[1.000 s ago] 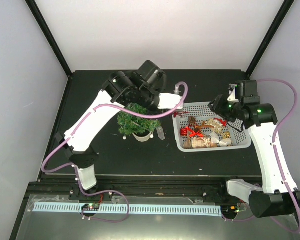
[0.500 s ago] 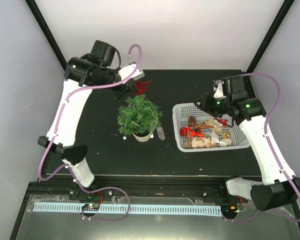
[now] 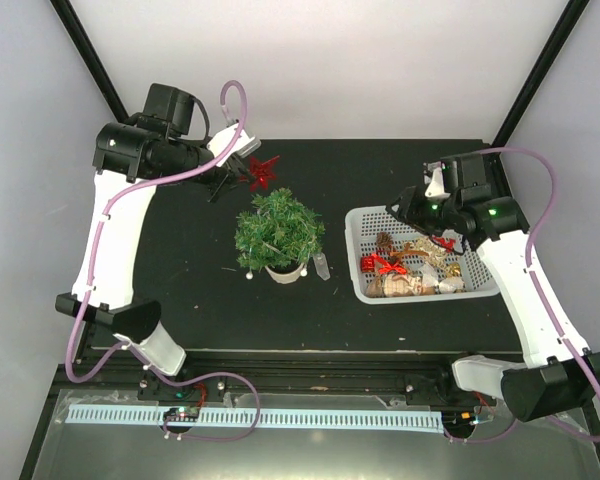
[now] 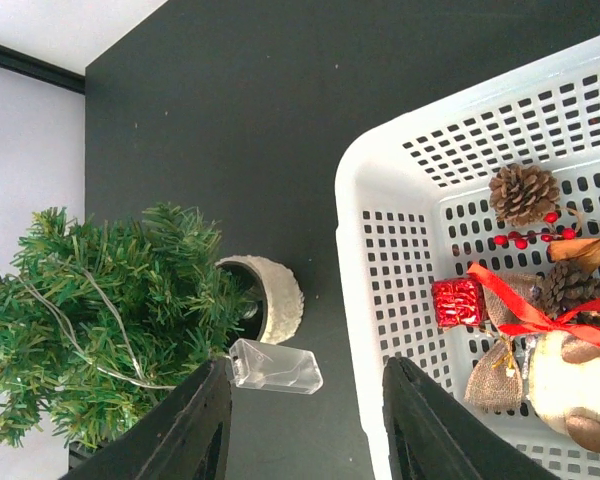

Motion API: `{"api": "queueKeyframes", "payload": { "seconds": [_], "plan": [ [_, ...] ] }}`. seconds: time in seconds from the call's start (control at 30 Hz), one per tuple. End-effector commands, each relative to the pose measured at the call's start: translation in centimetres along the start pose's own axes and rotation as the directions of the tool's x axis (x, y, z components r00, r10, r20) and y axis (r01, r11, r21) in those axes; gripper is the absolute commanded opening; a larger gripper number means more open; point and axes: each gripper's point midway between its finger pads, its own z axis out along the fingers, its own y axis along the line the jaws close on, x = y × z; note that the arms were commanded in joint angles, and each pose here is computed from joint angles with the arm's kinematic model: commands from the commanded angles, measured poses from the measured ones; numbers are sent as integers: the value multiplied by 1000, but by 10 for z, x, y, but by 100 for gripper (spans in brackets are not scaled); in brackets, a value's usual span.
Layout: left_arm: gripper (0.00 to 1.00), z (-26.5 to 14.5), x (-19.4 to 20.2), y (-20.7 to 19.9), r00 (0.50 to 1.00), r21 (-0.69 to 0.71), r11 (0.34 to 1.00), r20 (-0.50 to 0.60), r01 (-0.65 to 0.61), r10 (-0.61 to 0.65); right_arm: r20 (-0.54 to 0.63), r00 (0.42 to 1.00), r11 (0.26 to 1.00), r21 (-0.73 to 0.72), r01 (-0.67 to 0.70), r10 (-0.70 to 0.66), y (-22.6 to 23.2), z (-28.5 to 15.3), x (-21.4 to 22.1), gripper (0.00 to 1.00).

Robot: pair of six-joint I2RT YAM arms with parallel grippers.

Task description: Decorate the small christmas tree

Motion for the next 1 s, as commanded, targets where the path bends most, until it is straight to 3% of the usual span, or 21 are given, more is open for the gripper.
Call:
{"api": "queueKeyframes", "payload": {
  "seconds": [0.0, 0.97],
  "plan": [
    [2, -1, 0, -12, 1000, 60, 998, 12, 28, -29, -4, 1000, 999, -33, 20, -21, 4, 4, 2, 44],
    [2, 27, 10, -10, 998, 82, 996, -68, 21, -16, -34, 999, 1000, -21, 9, -9, -5, 13, 11, 44]
  ]
}}
